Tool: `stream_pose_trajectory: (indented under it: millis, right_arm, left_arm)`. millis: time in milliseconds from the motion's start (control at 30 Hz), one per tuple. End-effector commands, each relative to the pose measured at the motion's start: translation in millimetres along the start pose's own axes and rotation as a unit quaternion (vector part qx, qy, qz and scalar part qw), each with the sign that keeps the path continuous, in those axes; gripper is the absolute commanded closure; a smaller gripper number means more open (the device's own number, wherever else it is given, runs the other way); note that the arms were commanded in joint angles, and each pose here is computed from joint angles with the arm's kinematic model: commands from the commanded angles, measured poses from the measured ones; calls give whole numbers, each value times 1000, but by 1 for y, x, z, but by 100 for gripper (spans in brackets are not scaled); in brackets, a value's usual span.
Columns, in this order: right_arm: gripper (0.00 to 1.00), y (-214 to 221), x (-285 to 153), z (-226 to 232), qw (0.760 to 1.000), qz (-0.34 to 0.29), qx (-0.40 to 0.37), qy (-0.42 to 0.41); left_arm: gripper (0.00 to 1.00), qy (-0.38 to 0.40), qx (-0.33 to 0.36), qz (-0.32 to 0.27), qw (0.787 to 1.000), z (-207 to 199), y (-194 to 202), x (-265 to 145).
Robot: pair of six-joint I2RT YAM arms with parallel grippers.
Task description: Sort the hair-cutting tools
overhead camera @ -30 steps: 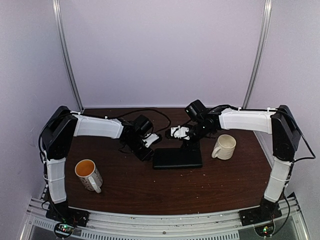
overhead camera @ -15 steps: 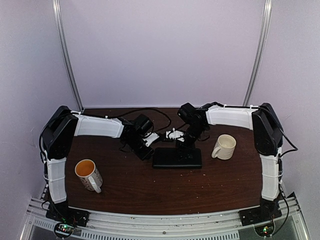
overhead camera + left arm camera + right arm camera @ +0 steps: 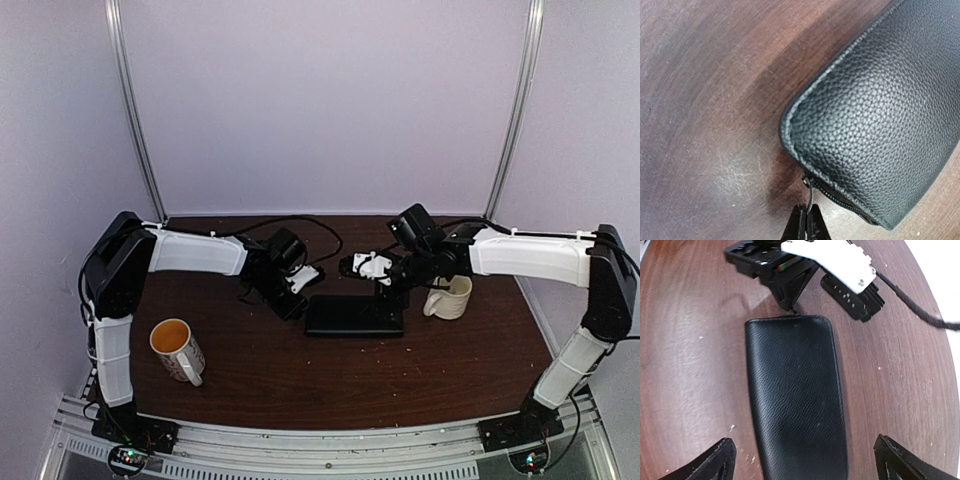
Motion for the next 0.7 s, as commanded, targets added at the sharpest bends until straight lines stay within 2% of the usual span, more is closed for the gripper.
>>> stream_pose_trajectory:
  millis: [0, 167, 333, 533, 667]
  right_arm:
    - [0, 3, 31, 16, 996, 43, -31, -66]
    - [0, -9, 41, 26, 994, 33, -100, -36]
    - [2, -9, 67, 36, 984, 77, -148, -54]
    - [2, 3, 99, 27, 979, 128, -153, -44]
    - [13, 10, 110, 22, 977, 160, -135, -44]
  left_arm:
    - [100, 14, 3, -8, 1000, -1, -9, 3]
    - [100, 19, 2, -10, 1000, -3, -12, 1]
    - [100, 22, 1, -7, 1000, -3, -11, 4]
    - [100, 19, 2, -3, 1000, -2, -10, 4]
    - [100, 14, 4, -1, 1000, 0, -6, 3]
Point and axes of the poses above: each gripper's point midway between its finger pads, its own x axis out along the fingers, its own z axis along the line the jaws close on, y = z × x, the point moved 2 cm from there along -x, back along the fingers, and after that the axes turned 9 degrees about -x, right-handed, at the moved point
